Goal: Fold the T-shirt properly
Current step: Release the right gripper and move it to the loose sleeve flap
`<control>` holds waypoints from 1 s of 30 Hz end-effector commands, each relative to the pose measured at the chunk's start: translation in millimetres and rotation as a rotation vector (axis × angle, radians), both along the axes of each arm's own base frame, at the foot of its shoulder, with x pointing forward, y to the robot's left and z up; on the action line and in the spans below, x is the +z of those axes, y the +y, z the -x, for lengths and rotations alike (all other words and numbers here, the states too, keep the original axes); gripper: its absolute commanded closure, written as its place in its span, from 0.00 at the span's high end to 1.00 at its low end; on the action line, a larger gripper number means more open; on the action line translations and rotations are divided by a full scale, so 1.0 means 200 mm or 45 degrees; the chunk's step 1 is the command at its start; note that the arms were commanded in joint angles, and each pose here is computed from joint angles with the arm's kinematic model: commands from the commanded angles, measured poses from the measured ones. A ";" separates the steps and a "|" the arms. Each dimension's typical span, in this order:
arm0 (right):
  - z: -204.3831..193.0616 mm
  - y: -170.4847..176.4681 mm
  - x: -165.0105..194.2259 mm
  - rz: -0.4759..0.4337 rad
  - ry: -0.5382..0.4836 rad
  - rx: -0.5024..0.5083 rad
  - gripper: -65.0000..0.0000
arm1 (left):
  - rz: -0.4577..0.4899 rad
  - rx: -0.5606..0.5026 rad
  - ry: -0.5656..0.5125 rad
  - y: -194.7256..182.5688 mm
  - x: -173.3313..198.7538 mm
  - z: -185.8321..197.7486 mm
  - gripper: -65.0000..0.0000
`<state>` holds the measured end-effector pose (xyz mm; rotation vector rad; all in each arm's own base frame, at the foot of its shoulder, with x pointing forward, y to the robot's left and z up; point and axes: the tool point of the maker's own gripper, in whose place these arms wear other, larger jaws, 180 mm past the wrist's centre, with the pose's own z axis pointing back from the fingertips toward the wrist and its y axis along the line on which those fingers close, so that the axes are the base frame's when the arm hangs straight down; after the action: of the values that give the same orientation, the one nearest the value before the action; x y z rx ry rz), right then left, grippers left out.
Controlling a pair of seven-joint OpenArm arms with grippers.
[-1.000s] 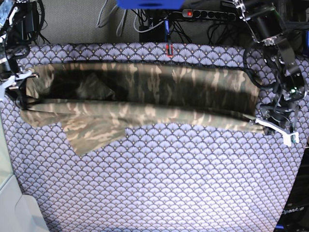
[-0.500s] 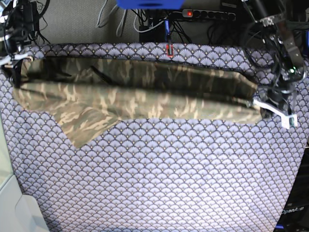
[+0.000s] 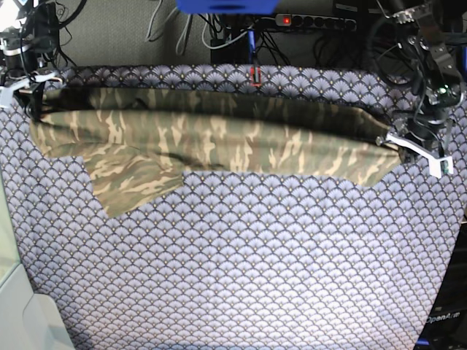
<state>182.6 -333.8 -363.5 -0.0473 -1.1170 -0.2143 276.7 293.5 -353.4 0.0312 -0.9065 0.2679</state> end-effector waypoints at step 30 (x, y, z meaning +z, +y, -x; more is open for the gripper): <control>0.14 -0.38 0.23 0.195 -0.043 -0.195 0.45 | -0.005 -0.058 0.011 0.03 -0.04 0.12 0.52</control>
<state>147.3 -405.4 -335.0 -0.2467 -1.1044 -0.2864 246.0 296.2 -372.1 0.0092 -0.8591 0.2322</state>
